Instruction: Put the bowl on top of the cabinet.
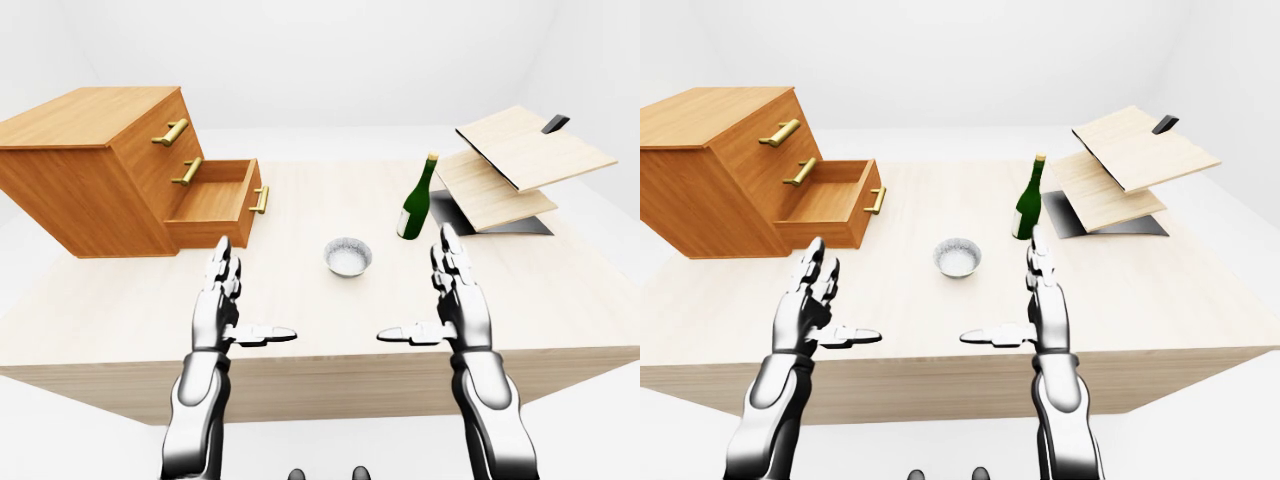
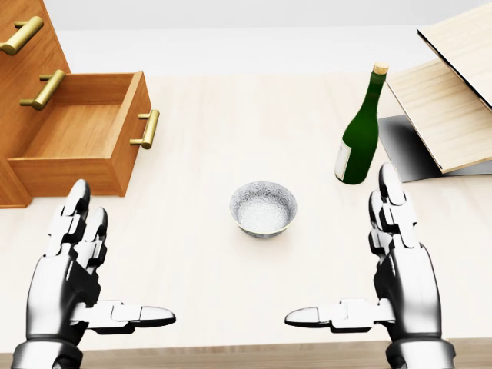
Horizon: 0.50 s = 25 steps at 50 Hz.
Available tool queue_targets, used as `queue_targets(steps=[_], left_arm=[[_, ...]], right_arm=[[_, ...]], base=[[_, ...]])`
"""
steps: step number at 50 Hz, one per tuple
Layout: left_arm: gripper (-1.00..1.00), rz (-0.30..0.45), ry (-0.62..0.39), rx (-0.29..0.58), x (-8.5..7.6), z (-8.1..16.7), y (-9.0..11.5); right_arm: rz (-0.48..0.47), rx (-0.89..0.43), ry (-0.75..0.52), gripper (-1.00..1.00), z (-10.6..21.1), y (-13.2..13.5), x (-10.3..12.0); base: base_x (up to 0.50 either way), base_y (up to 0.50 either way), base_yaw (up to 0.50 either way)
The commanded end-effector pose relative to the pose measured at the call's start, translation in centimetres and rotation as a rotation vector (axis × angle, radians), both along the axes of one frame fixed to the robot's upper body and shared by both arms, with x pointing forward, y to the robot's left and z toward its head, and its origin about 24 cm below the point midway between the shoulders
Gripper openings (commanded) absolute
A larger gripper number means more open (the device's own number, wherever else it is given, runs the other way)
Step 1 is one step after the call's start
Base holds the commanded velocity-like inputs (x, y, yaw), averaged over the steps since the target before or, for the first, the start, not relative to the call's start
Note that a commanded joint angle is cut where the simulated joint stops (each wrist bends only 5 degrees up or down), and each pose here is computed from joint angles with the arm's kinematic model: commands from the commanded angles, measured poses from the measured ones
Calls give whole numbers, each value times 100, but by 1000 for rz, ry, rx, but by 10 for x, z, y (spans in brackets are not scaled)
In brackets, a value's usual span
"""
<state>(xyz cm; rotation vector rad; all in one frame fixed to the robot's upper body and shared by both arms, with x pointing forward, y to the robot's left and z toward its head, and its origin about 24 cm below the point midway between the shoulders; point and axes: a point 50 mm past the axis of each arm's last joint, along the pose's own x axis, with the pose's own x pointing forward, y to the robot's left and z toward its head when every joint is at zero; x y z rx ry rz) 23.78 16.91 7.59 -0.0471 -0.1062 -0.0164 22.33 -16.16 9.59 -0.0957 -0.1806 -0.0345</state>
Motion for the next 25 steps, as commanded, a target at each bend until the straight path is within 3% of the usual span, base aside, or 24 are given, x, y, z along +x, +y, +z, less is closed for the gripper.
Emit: queue_targets(steps=[1, 15, 25], left_arm=[[100, 12, -114, 3, -12, 27, 8], [100, 40, -303, -18, -34, 68, 20], [100, 53, -333, -14, -38, 74, 22]], right_arm=[[-13, -36, -129, 100, 31, -2, -21], [-29, -83, -262, 100, 63, -3, -49], [-19, -119, -260, 100, 64, -1, -50]], base=[[0, 0, 0], [0, 0, 0], [0, 3, 0]])
